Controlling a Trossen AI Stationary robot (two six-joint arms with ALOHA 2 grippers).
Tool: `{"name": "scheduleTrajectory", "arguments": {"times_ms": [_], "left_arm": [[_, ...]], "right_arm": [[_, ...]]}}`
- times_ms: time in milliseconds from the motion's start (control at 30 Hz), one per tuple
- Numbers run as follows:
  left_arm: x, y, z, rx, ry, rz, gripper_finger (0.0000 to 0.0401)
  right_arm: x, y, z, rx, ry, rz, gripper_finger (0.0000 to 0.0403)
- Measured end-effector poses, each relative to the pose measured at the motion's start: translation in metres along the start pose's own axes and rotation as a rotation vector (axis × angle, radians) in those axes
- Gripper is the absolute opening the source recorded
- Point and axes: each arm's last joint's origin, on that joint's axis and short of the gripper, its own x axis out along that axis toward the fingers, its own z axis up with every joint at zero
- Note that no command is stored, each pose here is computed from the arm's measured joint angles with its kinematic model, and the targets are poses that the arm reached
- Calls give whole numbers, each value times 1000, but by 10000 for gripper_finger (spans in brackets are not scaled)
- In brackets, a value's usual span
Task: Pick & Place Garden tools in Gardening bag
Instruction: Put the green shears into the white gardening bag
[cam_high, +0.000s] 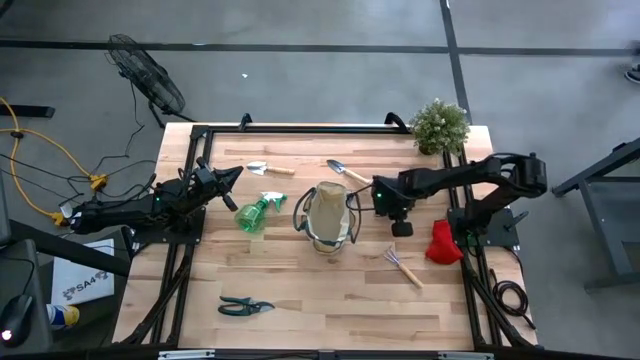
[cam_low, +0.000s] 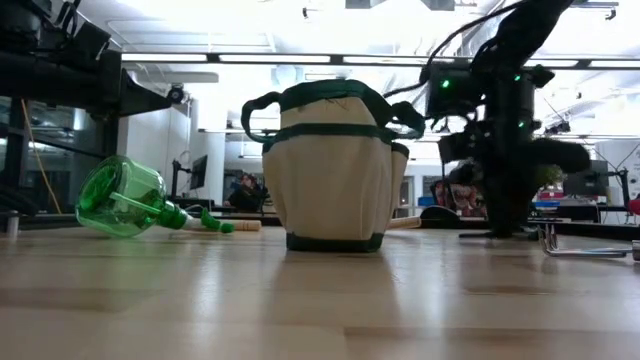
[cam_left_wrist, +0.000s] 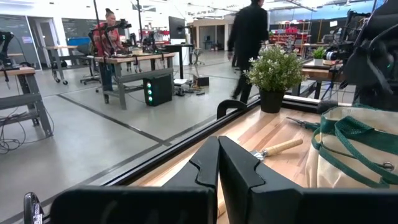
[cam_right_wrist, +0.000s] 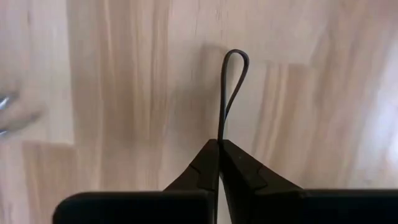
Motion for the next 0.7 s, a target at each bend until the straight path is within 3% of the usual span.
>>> {"name": "scheduleTrajectory", "arguments": {"times_ms": [700], "left_arm": [[0,0,0,0,0,0,6]], "right_arm": [[-88,21,-17,197,-392,-82,3]]}}
